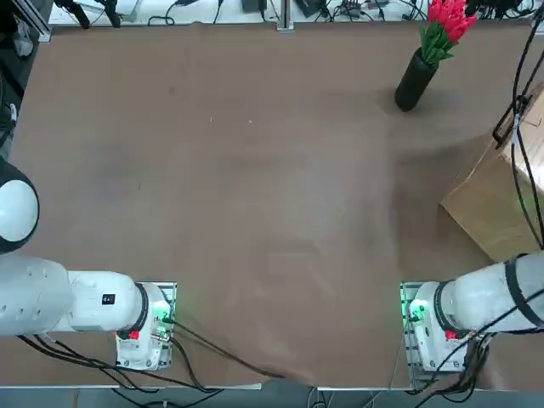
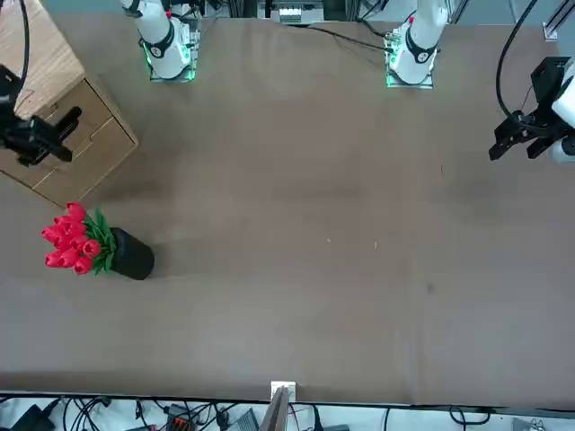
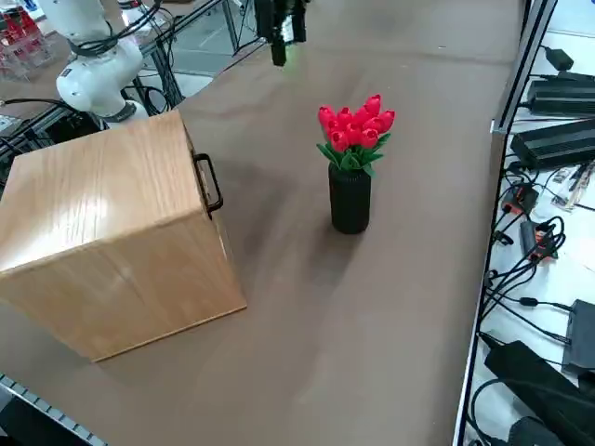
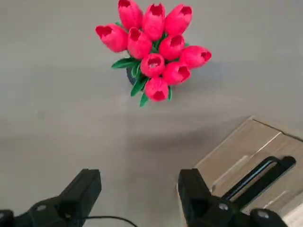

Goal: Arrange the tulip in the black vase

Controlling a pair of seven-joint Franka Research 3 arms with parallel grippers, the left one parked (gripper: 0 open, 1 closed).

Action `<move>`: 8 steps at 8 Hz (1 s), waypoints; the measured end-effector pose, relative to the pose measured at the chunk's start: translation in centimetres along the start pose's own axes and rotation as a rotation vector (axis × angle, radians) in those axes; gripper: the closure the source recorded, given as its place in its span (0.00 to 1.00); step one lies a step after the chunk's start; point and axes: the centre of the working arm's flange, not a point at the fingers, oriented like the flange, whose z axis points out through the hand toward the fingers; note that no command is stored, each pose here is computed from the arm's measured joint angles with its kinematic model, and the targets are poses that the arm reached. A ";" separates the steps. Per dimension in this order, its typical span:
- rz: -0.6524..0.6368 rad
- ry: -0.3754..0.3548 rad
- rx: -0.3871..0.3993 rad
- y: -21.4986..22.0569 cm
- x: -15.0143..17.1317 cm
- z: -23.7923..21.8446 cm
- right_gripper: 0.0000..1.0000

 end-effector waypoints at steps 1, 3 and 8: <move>-0.007 0.010 0.004 -0.3 -0.9 -0.3 0.00; -0.017 0.017 0.009 -0.6 -2.4 -0.6 0.00; -0.061 0.041 0.009 -3.1 -2.9 -1.4 0.00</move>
